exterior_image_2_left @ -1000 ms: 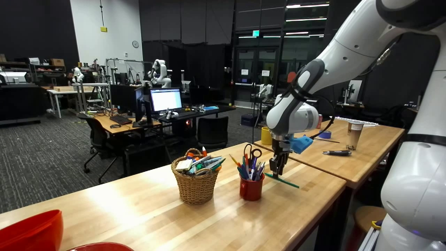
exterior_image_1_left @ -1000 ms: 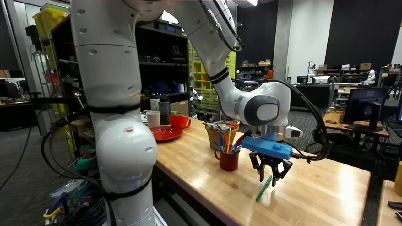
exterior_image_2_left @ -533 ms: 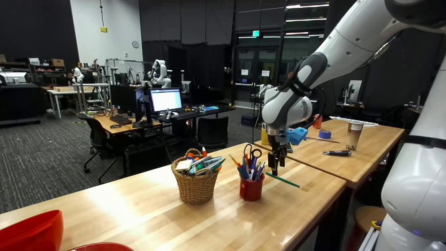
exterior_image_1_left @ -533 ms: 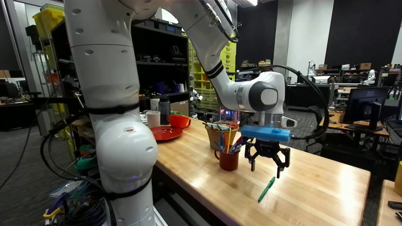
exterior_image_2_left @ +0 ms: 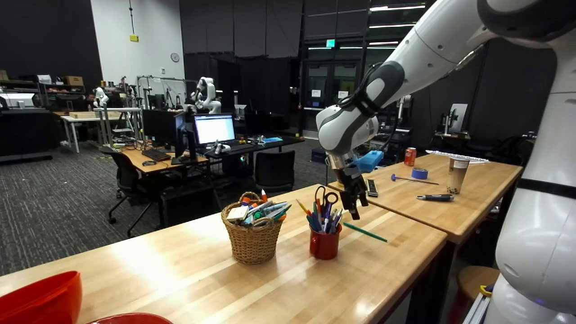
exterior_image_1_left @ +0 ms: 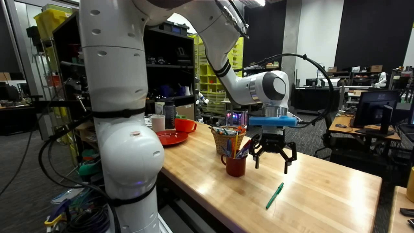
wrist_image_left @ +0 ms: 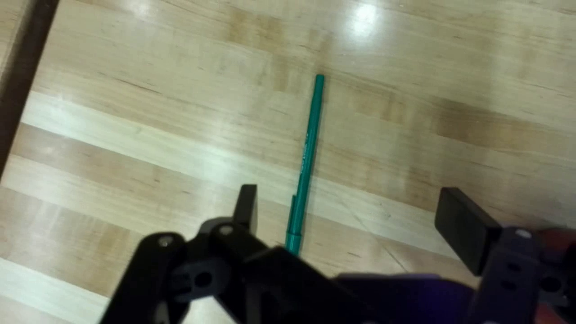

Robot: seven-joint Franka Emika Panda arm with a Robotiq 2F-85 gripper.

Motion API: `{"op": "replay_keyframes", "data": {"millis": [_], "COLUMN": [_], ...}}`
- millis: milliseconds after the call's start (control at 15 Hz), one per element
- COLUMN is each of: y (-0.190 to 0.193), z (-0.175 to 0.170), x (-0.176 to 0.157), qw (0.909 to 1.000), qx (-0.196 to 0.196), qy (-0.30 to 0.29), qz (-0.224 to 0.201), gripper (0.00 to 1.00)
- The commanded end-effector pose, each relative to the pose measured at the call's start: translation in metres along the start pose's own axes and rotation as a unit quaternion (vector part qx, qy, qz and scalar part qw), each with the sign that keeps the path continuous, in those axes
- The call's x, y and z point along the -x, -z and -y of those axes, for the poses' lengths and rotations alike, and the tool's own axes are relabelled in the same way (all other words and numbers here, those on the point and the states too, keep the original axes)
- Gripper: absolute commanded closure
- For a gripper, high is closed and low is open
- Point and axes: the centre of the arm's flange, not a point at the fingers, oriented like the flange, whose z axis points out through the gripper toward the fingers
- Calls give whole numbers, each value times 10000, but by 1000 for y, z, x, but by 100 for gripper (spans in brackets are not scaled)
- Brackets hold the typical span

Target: Put the green pen inside the orange cup

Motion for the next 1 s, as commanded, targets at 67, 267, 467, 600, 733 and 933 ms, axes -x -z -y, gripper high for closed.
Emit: {"op": "replay_keyframes", "data": {"millis": [67, 267, 467, 600, 733, 933], "y": [3, -5, -1, 5, 8, 5], "z": [-10, -14, -18, -20, -25, -32], "x": [-29, -42, -33, -21, -15, -13], "qw": [9978, 9949, 9919, 9898, 9892, 9895], "qx": [-245, -443, -861, -1011, -1073, -1105], "qy": [356, 522, 783, 940, 944, 810], "qz": [499, 742, 519, 341, 319, 458], "gripper": [0, 0, 0, 0, 0, 0]}}
